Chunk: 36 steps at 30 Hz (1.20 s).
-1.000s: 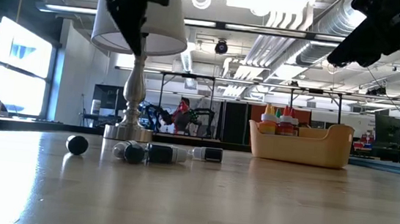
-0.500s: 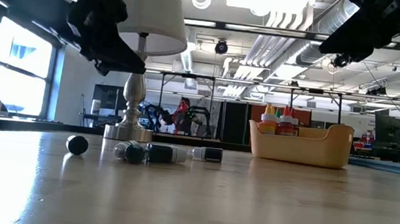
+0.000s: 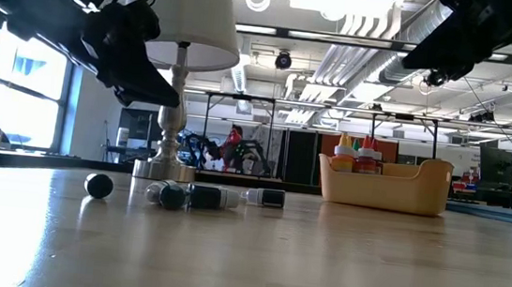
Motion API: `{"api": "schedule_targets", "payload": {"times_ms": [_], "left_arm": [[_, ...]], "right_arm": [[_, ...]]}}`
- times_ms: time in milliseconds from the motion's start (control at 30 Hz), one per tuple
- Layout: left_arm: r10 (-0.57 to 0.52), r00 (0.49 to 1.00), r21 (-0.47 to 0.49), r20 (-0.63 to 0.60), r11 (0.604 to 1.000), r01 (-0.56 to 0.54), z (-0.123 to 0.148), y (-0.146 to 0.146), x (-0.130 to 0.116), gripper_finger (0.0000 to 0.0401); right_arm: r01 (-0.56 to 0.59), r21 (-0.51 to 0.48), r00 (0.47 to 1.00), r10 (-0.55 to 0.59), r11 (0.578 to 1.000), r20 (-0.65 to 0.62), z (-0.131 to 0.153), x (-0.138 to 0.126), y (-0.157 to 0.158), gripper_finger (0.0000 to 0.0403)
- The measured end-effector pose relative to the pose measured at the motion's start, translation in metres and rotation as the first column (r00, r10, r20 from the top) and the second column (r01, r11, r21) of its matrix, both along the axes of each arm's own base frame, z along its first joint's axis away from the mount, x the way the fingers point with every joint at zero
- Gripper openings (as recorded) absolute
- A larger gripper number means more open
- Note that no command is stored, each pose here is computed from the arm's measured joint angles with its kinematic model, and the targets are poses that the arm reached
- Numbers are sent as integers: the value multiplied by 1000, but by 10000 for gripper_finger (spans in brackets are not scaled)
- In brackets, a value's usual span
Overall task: Pick & Place food coloring
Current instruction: Put the small green food coloring bottle into the yellow bin
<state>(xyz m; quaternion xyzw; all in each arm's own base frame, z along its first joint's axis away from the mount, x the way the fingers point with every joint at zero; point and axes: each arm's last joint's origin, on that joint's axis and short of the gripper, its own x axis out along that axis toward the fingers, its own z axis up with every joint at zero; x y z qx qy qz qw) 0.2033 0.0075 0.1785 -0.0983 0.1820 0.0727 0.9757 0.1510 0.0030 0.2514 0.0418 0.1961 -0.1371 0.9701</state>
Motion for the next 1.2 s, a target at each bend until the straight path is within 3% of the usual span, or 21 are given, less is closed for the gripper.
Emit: {"api": "schedule_targets", "payload": {"times_ms": [367, 567, 800, 1033, 1200], "left_arm": [[-225, 974, -65, 10, 972, 225, 0, -7, 0, 97], [-290, 957, -88, 17, 953, 291, 0, -9, 0, 100], [-320, 947, -43, 37, 946, 322, 2, -10, 0, 164], [-492, 869, 24, 56, 870, 492, -3, -35, 8, 199], [-550, 833, 44, -57, 833, 552, -25, -59, 11, 200]], "right_arm": [[12, 8, 1000, -12, 1000, 1, 0, 0, -2, 1], [11, 7, 1000, -11, 1000, 1, 0, 0, -2, 1], [10, 7, 1000, -10, 1000, 1, 0, 0, -2, 1], [10, 7, 1000, -10, 1000, 1, 0, 0, -2, 1], [10, 7, 1000, -10, 1000, 1, 0, 0, -2, 1]]}}
